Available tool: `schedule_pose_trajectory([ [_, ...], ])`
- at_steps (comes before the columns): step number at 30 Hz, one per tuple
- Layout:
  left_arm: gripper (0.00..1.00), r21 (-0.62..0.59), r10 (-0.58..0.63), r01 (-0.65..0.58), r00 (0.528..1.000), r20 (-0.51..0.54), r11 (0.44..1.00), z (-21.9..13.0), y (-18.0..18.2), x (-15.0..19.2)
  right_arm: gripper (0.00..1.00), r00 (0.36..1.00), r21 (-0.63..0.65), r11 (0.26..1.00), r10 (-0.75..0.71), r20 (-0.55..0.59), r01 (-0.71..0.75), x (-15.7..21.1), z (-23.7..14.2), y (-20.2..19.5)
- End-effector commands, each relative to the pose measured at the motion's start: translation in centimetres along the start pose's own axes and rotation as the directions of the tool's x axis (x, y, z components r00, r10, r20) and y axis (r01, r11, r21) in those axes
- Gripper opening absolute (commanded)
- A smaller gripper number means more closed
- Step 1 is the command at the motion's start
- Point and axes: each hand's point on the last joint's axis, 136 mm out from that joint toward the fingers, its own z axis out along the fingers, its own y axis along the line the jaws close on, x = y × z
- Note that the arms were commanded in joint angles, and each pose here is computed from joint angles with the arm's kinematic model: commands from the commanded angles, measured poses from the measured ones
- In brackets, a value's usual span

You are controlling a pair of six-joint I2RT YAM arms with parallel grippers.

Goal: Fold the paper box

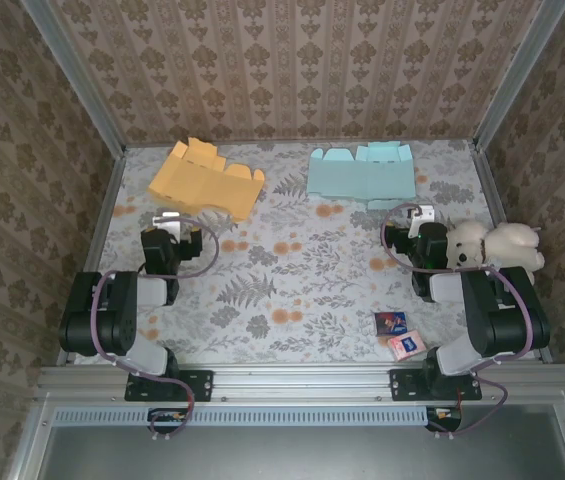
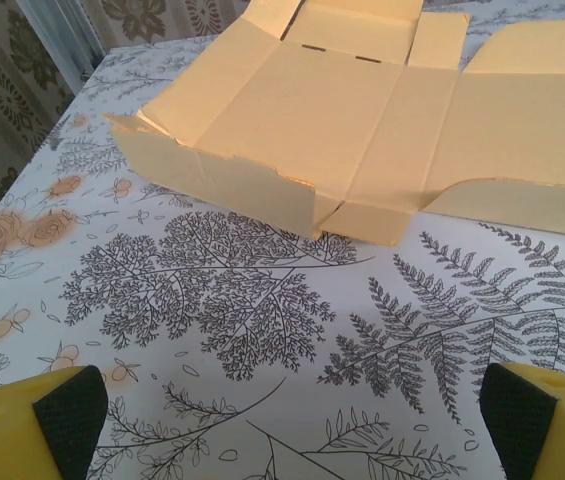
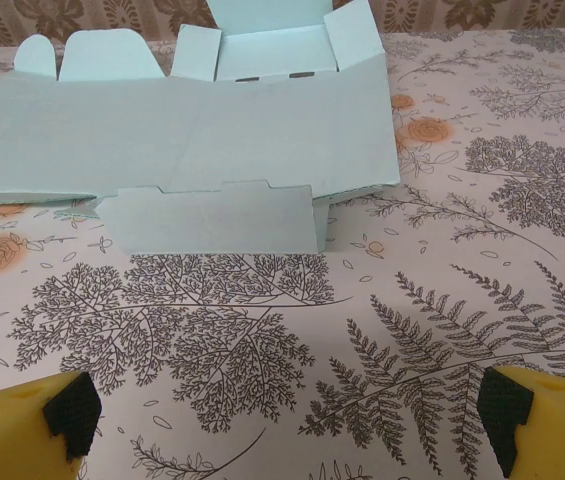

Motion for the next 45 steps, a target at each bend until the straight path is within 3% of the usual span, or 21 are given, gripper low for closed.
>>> schedule_pose_trajectory([
  [1,1.0,-0.011,0.017,-0.016,0.999,0.046,1.0,0.4,0.1,-1.6,1.0,0.999,0.002,1.0,-0.007,0.046,0.007,-1.4,0.3,0.2],
  [27,1.0,0.067,-0.03,0.028,0.999,0.031,0.997,0.7,0.3,-1.5,1.0,0.999,-0.006,1.0,0.003,0.043,-0.003,-1.4,0.3,0.0],
  [45,1.0,0.054,-0.007,0.004,0.999,0.048,0.999,0.3,0.1,-2.5,1.0,0.999,-0.022,0.999,-0.026,0.034,0.027,-1.8,0.2,0.7],
])
